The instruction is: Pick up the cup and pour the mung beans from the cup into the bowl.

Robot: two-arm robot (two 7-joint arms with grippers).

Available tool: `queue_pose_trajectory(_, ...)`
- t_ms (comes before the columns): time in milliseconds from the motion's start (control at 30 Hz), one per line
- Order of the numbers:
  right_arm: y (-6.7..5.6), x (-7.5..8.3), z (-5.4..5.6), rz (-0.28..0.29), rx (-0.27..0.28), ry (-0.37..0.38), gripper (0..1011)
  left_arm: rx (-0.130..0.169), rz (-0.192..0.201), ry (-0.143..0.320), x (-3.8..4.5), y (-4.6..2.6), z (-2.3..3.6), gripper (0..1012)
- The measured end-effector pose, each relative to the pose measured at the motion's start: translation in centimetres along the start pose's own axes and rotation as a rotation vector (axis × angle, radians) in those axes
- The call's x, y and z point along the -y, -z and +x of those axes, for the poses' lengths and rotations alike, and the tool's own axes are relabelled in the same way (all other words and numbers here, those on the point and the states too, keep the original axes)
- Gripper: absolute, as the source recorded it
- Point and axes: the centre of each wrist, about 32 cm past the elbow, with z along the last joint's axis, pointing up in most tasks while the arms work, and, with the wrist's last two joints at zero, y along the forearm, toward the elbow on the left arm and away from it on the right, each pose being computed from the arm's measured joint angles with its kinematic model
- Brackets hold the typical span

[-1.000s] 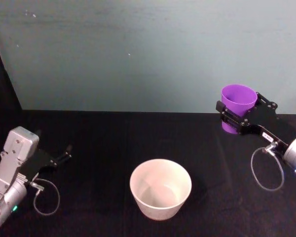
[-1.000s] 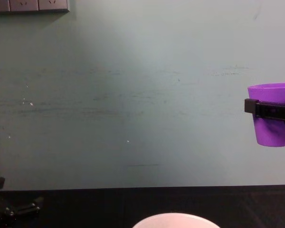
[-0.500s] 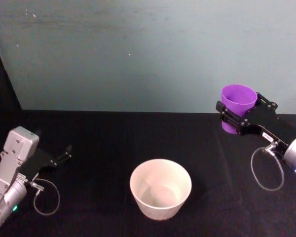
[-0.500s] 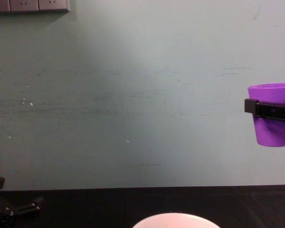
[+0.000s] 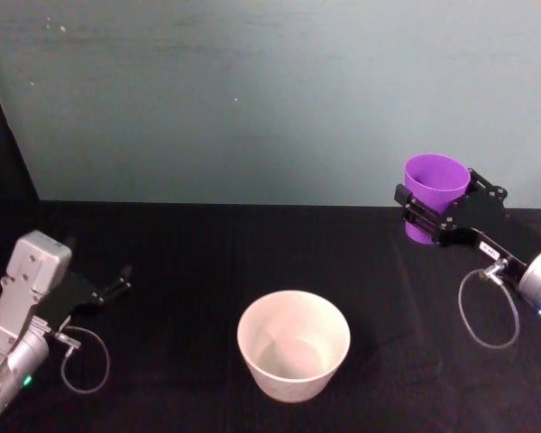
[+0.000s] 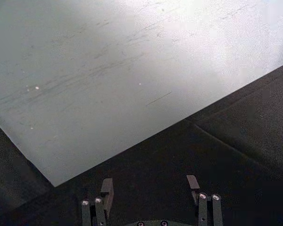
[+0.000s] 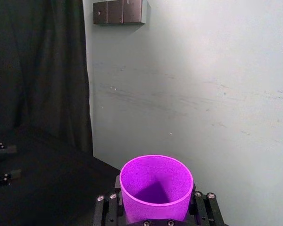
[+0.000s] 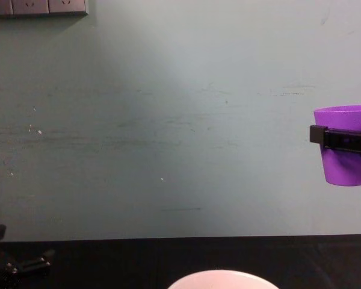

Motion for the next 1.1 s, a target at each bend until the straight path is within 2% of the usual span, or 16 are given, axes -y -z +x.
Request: queue_pose_trajectory(1100, 0.00, 0.00, 0.00, 0.000, 0.000, 0.000, 743, 0.000, 0.000, 0.000, 0.00, 0.00, 0.00, 1004)
